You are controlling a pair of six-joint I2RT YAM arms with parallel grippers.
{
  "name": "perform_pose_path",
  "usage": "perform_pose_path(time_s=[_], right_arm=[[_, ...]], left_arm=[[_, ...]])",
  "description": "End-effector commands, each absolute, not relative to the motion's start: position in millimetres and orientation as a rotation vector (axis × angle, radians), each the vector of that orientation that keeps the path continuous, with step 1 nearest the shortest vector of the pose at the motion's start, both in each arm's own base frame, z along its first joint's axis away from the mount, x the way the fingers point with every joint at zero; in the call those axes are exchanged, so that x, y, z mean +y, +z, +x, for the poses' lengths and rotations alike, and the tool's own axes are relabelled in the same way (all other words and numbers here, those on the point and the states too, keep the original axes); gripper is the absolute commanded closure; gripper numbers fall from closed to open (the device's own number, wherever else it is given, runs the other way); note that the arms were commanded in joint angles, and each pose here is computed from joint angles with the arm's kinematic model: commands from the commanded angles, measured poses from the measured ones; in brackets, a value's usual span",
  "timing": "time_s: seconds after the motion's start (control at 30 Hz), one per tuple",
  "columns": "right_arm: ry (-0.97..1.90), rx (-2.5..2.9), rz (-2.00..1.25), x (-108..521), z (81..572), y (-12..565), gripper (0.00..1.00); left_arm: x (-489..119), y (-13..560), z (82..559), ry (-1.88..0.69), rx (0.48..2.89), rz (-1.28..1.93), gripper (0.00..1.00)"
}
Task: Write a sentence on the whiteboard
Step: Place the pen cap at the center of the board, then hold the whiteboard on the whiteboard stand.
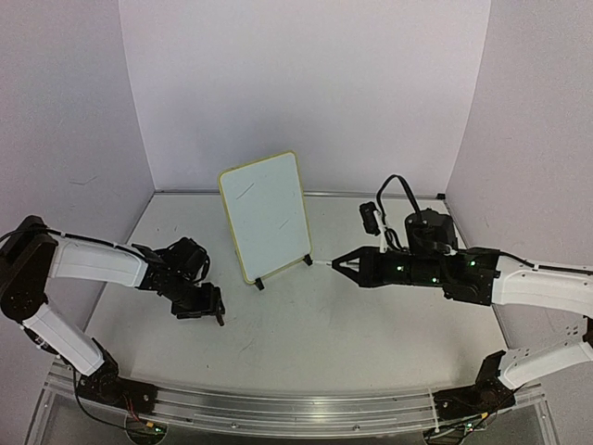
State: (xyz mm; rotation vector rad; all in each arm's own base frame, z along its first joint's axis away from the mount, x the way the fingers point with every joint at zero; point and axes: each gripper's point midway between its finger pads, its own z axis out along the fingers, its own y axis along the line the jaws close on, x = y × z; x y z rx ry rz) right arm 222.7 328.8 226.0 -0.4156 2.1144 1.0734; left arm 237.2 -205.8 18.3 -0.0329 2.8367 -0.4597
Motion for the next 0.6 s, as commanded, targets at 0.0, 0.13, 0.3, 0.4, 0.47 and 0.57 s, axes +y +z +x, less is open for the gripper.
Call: perform_pose_path(time_s=[0.0,0.13,0.3,0.4,0.47,0.57], right_arm=[[1.084,2.065,-0.452,335,225,244,1.0],[1.084,2.05,-0.472,336,225,248,1.0],[1.055,1.987,-0.48,335,231,268,1.0],[1.043,1.947,-0.507,342,236,281,1.0],[1.046,1.93,-0.534,351,241,289,1.0],[1.073,1.927,-0.588,370,250,293,1.0]], left_arm=[[-204,38,249,-0.429,2.79,-0.021,0.25],[-200,56,250,-0.406,2.761,0.008,0.14],[-205,116,266,-0.566,2.645,0.159,0.11],[-205,161,286,-0.677,2.545,0.262,0.12],[-208,190,299,-0.764,2.47,0.339,0.12],[-220,231,314,-0.885,2.326,0.466,0.12]])
